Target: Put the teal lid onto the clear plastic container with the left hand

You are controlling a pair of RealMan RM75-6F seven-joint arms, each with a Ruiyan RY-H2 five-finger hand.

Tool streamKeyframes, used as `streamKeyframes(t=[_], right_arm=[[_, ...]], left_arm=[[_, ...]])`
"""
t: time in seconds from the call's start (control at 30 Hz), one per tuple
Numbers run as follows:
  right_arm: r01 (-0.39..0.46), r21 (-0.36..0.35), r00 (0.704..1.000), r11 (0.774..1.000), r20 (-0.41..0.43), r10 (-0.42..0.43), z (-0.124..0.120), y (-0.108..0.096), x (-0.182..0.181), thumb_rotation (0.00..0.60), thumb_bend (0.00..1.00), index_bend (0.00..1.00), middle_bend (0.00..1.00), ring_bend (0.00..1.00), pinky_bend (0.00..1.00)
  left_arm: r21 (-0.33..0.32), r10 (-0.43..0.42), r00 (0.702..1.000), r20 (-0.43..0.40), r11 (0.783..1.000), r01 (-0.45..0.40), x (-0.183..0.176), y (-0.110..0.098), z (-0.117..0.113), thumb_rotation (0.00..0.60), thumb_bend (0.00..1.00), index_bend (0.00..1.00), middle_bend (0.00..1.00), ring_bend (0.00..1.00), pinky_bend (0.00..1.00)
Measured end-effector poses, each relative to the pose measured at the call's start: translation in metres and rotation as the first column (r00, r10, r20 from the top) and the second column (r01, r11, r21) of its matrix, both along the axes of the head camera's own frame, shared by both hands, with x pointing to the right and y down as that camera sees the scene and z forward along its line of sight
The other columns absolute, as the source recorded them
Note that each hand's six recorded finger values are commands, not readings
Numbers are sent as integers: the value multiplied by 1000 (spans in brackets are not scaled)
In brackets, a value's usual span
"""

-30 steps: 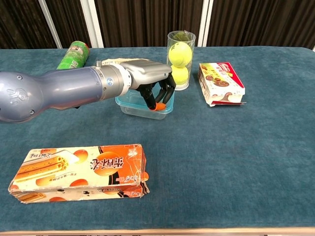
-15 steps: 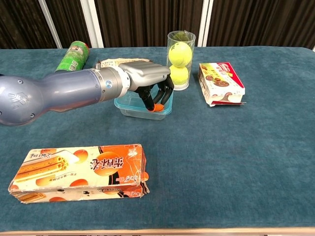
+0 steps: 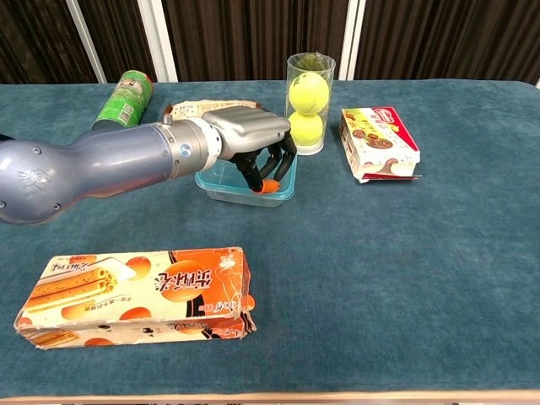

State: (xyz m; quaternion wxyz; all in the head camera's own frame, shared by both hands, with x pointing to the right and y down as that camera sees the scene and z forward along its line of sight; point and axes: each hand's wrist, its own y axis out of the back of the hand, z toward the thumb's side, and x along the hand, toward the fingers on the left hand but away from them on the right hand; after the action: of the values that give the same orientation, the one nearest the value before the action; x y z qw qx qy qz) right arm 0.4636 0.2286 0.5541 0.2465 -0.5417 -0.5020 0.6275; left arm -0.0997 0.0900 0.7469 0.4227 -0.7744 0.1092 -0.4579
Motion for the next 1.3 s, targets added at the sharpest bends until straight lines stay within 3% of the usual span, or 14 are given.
streamKeyframes(t=[0.47,0.8,1.1,1.2,1.3], right_arm=[[3,1,1000,1000,-3,-3,0,0,0,600,292,100,0,0,0],[10,3,1000,1000,-8,-10,-1,0,-1,600,291,100,0,0,0],[13,1,1000,1000,-12,-13,0,1,-1,600,292,101,0,0,0],[16,0,1000,1000,-12,-16,0,1,-2,600,292,100,0,0,0],[21,2,1000,1000,-16,-21,-1,1,-2,600,292,101,0,0,0]], left_arm=[[22,-7,999,-31,1000,7,4,-5,-11,600,438,660,616,108,0],[72,-7,994,-105,997,14,7,-16,-54,600,438,660,616,108,0],[89,-13,991,-136,996,25,-8,-13,-89,600,430,627,597,108,0],[117,-41,989,-139,991,58,-26,-14,-104,600,416,536,510,87,0],[145,-98,986,-136,982,117,-56,-16,-119,600,396,334,257,14,0]])
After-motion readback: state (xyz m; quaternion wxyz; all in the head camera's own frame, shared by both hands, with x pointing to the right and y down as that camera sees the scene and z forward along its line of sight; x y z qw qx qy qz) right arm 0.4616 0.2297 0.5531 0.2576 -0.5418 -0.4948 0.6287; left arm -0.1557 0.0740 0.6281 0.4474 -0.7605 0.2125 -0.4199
